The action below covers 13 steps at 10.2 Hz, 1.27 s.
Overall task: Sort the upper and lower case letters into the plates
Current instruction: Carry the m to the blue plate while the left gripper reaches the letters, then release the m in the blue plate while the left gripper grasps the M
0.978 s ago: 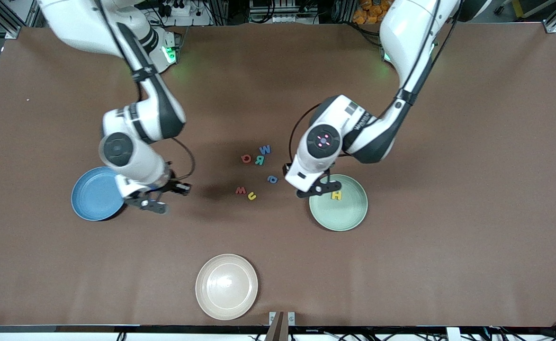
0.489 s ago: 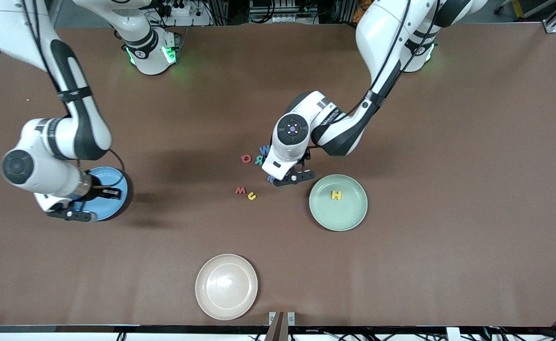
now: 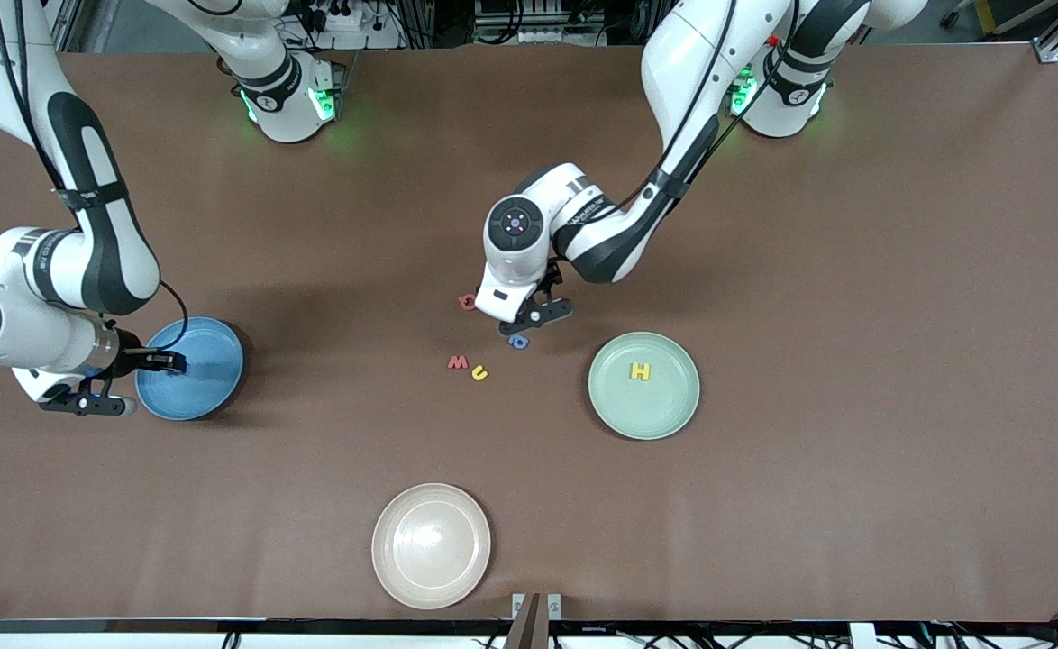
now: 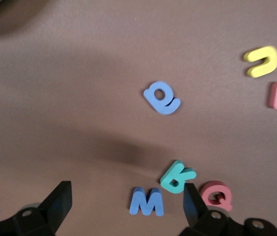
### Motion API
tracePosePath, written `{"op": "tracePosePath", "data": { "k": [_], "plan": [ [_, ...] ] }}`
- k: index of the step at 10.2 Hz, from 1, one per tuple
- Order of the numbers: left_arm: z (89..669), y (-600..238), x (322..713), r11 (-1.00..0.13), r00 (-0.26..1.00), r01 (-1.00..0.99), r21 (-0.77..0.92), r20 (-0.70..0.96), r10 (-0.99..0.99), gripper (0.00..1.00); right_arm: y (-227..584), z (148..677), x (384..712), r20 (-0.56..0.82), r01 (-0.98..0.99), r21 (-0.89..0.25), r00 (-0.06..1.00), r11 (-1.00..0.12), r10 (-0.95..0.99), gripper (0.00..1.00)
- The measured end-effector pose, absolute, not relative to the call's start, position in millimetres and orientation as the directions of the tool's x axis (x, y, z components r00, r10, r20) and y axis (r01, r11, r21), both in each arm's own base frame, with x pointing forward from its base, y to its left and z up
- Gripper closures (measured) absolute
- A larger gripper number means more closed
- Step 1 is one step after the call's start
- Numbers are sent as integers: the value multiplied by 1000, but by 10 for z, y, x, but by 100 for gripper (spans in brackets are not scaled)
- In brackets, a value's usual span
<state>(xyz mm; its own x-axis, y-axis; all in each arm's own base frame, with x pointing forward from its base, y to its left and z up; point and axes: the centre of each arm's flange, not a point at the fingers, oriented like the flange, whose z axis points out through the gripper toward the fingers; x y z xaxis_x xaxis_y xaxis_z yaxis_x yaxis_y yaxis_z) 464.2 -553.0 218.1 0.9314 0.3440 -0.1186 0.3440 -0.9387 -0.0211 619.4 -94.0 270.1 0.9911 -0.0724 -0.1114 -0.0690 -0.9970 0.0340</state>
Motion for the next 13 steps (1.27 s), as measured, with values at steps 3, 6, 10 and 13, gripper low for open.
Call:
{"op": "tracePosePath", "data": {
  "k": [3,6,10,13],
  "plan": [
    [2105,-5672,4454,-919,913,394,-6,-109,393,0,-644,2982,6312,-68,-23,23,997,-999,-25,0],
    [1929,-5756,4213,-905,900,425,-6,-106,423,0,-156,4003,6199,-33,-9,-32,999,-999,-8,0],
    [1692,-5716,4029,-907,906,419,-30,-46,420,0,-303,3681,6128,-169,1,0,986,-1000,1,0],
    [1695,-5705,4052,-915,915,403,-30,-21,404,0,-613,3896,6072,-185,-33,3,982,-999,-33,0]
  ]
}}
